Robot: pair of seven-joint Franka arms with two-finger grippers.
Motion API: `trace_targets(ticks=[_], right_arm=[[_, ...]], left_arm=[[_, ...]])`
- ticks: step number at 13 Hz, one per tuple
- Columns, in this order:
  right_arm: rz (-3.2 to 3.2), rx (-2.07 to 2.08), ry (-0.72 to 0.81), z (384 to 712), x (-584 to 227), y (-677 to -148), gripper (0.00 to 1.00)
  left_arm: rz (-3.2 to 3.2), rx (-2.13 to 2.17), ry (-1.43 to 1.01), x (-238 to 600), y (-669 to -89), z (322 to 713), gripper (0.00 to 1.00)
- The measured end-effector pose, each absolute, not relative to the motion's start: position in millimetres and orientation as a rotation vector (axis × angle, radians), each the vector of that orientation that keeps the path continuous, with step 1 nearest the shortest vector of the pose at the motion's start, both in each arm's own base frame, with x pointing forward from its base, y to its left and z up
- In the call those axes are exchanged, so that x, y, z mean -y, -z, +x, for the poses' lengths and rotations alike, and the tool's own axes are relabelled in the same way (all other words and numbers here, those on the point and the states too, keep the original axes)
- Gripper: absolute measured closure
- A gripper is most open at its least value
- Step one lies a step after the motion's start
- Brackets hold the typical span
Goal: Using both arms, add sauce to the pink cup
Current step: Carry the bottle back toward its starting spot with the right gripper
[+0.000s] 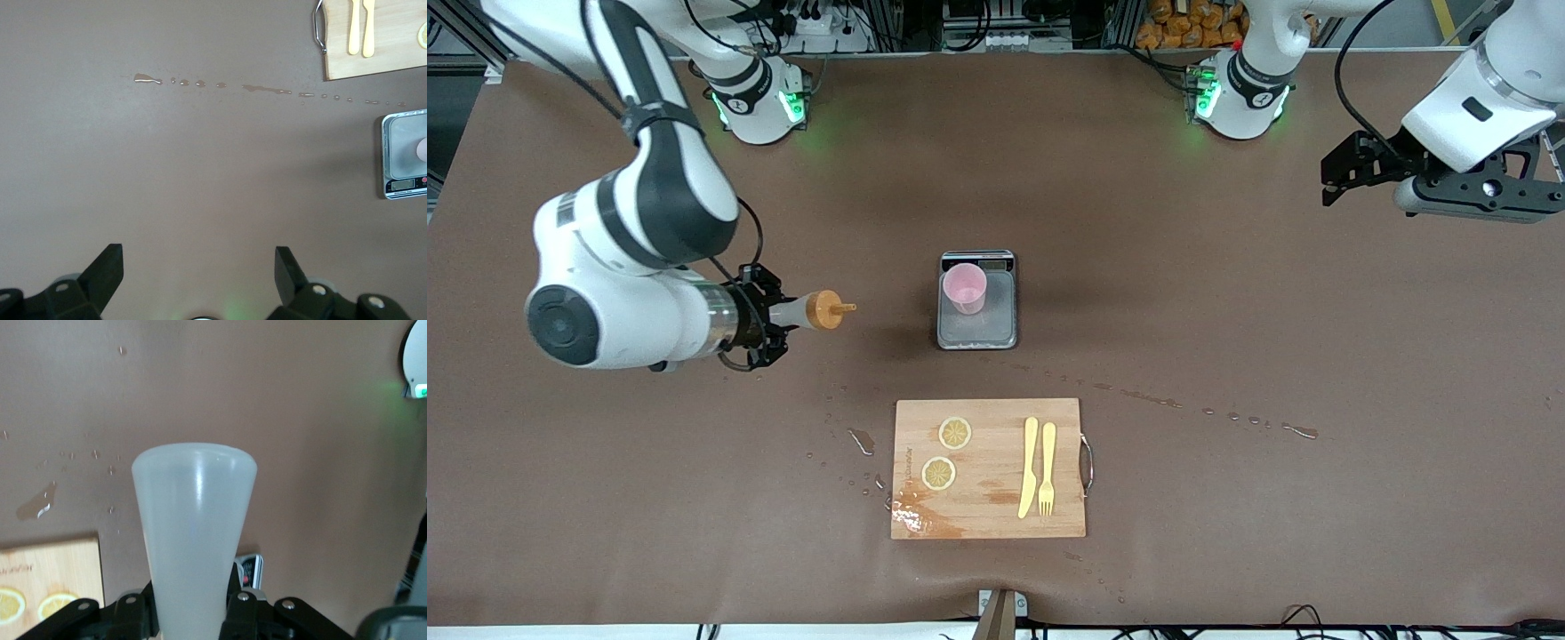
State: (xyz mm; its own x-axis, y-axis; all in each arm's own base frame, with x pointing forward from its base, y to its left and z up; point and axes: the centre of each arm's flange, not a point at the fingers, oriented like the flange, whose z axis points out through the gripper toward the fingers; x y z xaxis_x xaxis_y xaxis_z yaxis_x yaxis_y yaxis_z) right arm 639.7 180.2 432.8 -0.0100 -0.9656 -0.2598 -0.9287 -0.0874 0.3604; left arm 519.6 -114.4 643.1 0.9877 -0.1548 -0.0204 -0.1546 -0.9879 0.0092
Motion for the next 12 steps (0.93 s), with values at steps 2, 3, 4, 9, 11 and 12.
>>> trace_targets(ticks=[2,3,4,9,11,12], right_arm=[[2.194,2.095,0.845,649,-137,-430,0.64],[2.215,2.112,0.928,652,-110,-429,0.64],[2.233,2.126,1.002,655,-81,-427,0.64],[2.350,2.178,1.365,636,63,-383,0.64],[2.385,2.175,1.486,623,107,-348,0.64],[2.390,2.182,1.541,617,127,-330,0.64]], left_arm=[[3.124,0.246,0.032,115,-643,519,0.00],[3.124,0.248,0.032,116,-643,519,0.00],[3.124,0.250,0.032,117,-643,519,0.00],[3.124,0.251,0.031,117,-644,519,0.00],[3.124,0.251,0.031,117,-644,519,0.00],[3.124,0.251,0.031,117,-644,519,0.00]])
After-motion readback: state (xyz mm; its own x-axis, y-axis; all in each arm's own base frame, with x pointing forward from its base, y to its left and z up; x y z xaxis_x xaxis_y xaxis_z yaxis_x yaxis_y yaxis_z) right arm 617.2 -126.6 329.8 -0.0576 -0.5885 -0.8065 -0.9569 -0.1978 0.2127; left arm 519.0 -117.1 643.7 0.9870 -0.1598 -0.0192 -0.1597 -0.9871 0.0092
